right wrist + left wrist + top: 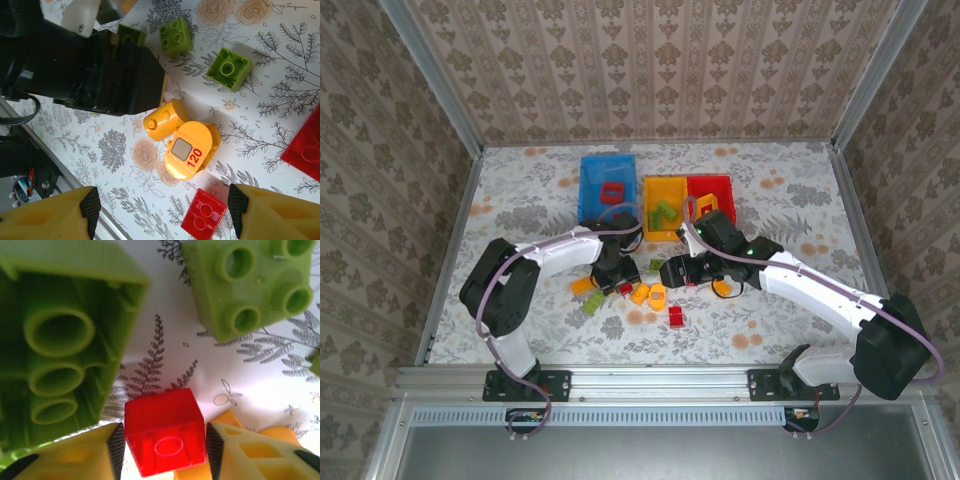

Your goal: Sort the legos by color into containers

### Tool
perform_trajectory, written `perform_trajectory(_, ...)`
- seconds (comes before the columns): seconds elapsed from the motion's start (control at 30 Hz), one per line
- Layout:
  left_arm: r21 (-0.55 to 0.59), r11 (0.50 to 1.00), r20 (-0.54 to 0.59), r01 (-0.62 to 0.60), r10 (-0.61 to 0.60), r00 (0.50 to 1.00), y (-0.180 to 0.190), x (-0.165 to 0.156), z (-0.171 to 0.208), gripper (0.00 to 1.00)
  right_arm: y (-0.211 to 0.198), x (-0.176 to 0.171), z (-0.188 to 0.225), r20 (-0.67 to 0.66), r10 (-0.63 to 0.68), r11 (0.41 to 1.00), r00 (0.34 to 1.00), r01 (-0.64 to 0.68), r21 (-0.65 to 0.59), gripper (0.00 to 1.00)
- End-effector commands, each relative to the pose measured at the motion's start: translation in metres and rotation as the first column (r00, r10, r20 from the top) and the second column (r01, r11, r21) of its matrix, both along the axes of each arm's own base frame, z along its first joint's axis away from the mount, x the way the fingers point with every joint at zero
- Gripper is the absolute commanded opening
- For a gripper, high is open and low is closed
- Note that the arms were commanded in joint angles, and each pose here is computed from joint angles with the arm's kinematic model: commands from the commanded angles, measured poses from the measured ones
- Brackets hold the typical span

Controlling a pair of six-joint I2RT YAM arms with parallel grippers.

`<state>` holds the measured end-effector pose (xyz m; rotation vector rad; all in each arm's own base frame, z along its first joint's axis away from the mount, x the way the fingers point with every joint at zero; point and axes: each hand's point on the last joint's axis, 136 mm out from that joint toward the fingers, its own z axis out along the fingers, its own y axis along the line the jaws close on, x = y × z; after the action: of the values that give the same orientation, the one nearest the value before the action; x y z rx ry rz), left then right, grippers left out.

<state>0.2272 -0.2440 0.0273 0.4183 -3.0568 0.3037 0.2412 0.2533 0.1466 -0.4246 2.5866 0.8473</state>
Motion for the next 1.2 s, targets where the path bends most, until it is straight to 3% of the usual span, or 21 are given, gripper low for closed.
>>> perform_trajectory(0.0, 0.001, 1.0, 0.016, -0.007, 0.007, 1.0, -0.007, 0.006, 0.001, 0.41, 0.001, -0.005, 0.008, 0.027, 0.032, 0.999, 0.999, -0.033, 0.025, 0.72)
perform_trajectory(0.13, 0.017, 1.0, 0.048, -0.002, 0.001, 0.999, -0.001, 0.006, 0.013, 0.29, -0.001, -0.004, 0.012, 0.037, 0.022, 0.999, 0.999, -0.023, 0.028, 0.71)
perform_trajectory(0.23, 0.026, 1.0, 0.138, 0.008, -0.012, 0.99, 0.004, 0.017, 0.043, 0.24, -0.002, -0.002, 0.019, 0.062, 0.005, 0.999, 0.998, -0.008, 0.036, 0.71)
perform_trajectory(0.47, 0.047, 0.998, 0.294, 0.046, -0.058, 0.954, 0.018, 0.06, 0.109, 0.22, -0.002, 0.016, 0.04, 0.132, -0.079, 0.993, 0.988, 0.066, 0.098, 0.71)
perform_trajectory(0.6, 0.114, 0.991, 0.343, 0.072, -0.107, 0.933, 0.035, 0.097, 0.125, 0.21, 0.0, 0.032, 0.045, 0.155, -0.132, 0.988, 0.979, 0.117, 0.104, 0.71)
perform_trajectory(0.97, 0.267, 0.952, 0.351, 0.153, -0.244, 0.904, 0.046, 0.2, 0.106, 0.22, -0.003, 0.057, 0.049, 0.197, -0.213, 0.977, 0.957, 0.202, 0.073, 0.71)
perform_trajectory(1.17, 0.327, 0.928, 0.293, 0.179, -0.28, 0.914, 0.045, 0.223, 0.075, 0.23, 0.0, 0.063, 0.066, 0.236, -0.239, 0.968, 0.942, 0.212, 0.134, 0.72)
